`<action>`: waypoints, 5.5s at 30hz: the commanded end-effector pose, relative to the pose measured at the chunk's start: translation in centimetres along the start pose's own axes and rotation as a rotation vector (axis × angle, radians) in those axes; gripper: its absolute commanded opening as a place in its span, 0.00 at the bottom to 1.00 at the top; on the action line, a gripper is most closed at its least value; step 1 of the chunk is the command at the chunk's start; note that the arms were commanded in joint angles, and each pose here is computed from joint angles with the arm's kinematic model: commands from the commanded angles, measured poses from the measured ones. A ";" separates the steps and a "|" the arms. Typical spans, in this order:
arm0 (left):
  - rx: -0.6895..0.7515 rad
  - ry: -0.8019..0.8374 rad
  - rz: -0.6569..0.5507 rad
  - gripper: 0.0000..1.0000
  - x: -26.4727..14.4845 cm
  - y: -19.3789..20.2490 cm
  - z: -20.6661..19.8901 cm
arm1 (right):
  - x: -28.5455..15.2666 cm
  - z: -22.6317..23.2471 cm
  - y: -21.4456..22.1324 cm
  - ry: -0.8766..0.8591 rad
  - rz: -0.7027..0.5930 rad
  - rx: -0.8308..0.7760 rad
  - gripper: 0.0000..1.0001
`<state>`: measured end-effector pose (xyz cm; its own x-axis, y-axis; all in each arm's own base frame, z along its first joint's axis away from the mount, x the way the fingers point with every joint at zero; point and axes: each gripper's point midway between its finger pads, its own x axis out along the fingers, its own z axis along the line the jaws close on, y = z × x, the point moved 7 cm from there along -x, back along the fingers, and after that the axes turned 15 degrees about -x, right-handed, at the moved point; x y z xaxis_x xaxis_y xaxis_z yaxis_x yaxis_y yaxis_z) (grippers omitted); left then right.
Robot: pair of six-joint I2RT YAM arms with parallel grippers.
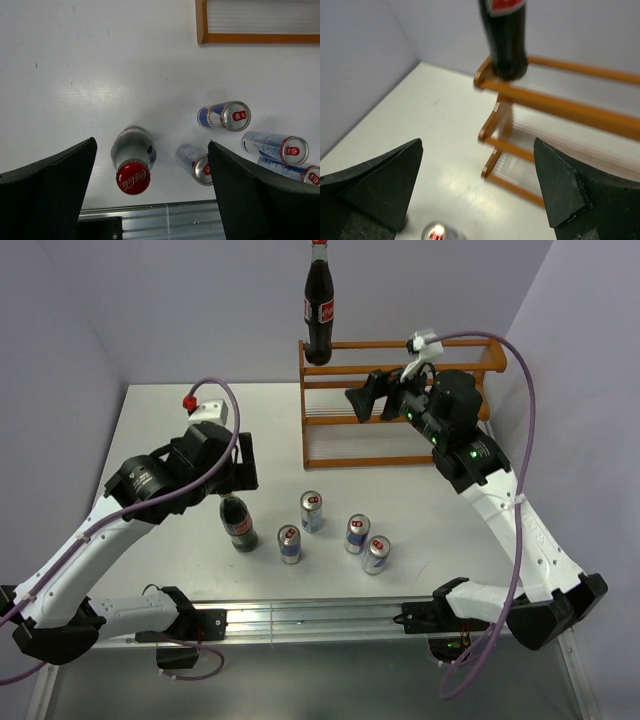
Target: Place and organize the beverage onto the shelf
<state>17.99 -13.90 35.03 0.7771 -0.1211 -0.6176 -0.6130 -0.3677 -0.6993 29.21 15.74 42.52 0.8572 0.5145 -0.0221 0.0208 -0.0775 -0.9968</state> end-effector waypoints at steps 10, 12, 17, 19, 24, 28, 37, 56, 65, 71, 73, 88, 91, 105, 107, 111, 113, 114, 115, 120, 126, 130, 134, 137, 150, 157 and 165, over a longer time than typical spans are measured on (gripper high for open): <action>0.003 -0.131 0.055 0.81 0.2 4.2 3.1 | -4.8 3.8 5.7 -0.180 0.149 0.058 0.93; 0.009 -0.134 0.054 0.77 0.6 4.2 2.9 | -4.9 4.3 6.1 -0.209 0.161 0.058 0.93; 0.020 -0.140 0.042 0.57 1.0 4.0 2.6 | -4.8 5.3 6.4 -0.258 0.164 0.054 0.93; 0.019 -0.145 0.033 0.49 1.0 3.9 2.6 | -4.7 5.7 6.6 -0.280 0.168 0.054 0.92; 0.029 -0.148 0.001 0.49 1.1 3.4 2.4 | -4.5 6.8 6.9 -0.335 0.172 0.051 0.92; 0.034 -0.131 -0.010 0.55 1.2 3.0 2.0 | -4.5 7.7 6.7 -0.385 0.160 0.039 0.92; 0.017 -0.110 -0.042 0.39 1.3 2.6 1.5 | -4.5 8.8 6.7 -0.424 0.160 0.036 0.92; 0.015 -0.016 -0.207 0.00 -3.4 -4.1 -0.9 | -2.3 19.0 9.1 -0.764 0.021 -0.109 1.00; 0.046 0.062 -0.225 0.00 -6.2 -6.8 -2.2 | 2.4 22.1 9.4 -0.803 -0.064 -0.207 0.98; 0.051 0.127 -0.219 0.00 -7.5 -7.8 -3.1 | 5.0 23.9 9.5 -0.803 -0.126 -0.220 0.96; 0.057 0.132 -0.216 0.00 -7.6 -7.9 -3.3 | 5.4 24.4 9.0 -0.786 -0.160 -0.225 0.96; 0.062 0.201 -0.220 0.00 -8.8 -8.7 -4.1 | 5.9 27.8 7.8 -0.874 -0.272 -0.202 0.26; 0.062 0.187 -0.235 0.04 -8.8 -9.0 -3.9 | 5.4 27.8 7.1 -0.877 -0.321 -0.190 0.00; -0.068 0.163 -0.414 0.88 -10.3 -10.5 -1.7 | 2.3 26.4 -0.4 -0.839 -0.608 -0.009 0.00; -0.109 0.135 -0.456 0.94 -9.9 -10.5 -1.2 | 1.7 25.9 -1.1 -0.829 -0.627 0.005 0.00; -0.203 0.127 -0.576 0.99 -10.4 -10.2 1.4 | 1.1 24.3 -2.4 -0.725 -0.623 0.013 0.00; -0.201 0.098 -0.584 0.99 -9.1 -9.0 2.2 | 1.4 23.6 -2.7 -0.658 -0.595 -0.015 0.00; -0.227 0.119 -0.608 1.00 -9.6 -9.1 2.7 | 2.0 22.9 -2.1 -0.587 -0.523 -0.019 0.00; -0.206 0.105 -0.599 0.99 -8.6 -8.2 3.0 | 1.8 22.2 -3.0 -0.542 -0.521 -0.024 0.00; -0.196 0.105 -0.620 1.00 -7.0 -6.3 4.3 | 0.8 18.2 -4.8 -0.295 -0.484 -0.050 0.00; -0.188 0.067 -0.624 1.00 -3.6 -3.5 5.3 | 0.5 13.3 -6.1 -0.077 -0.391 -0.111 0.00; -0.155 0.071 -0.596 0.99 -2.3 -2.5 5.1 | -0.1 8.1 -8.1 0.065 -0.383 -0.115 0.00; -0.098 0.062 -0.568 1.00 -1.0 -1.4 5.0 | -0.7 3.5 -9.1 0.170 -0.398 -0.127 0.00; -0.063 0.042 -0.554 0.99 -0.2 -0.8 5.1 | -1.0 0.2 -9.8 0.266 -0.407 -0.136 0.00; -0.035 0.108 -0.531 1.00 -0.4 -0.4 4.9 | -0.1 -7.9 -15.7 0.388 -0.456 -0.209 0.00; -0.029 0.138 -0.537 0.99 -0.8 -0.4 5.0 | 3.8 -9.6 -16.7 0.308 -0.489 -0.234 0.00; -0.008 0.143 -0.525 0.99 -0.6 -0.3 4.8 | 7.8 -10.5 -16.3 0.228 -0.487 -0.274 0.00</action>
<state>16.85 -8.85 33.32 0.9879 -0.0174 -0.1542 -0.1476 -0.4117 -0.8993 45.04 12.89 47.74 0.9415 0.3290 0.0733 0.1501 -0.2145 -0.9651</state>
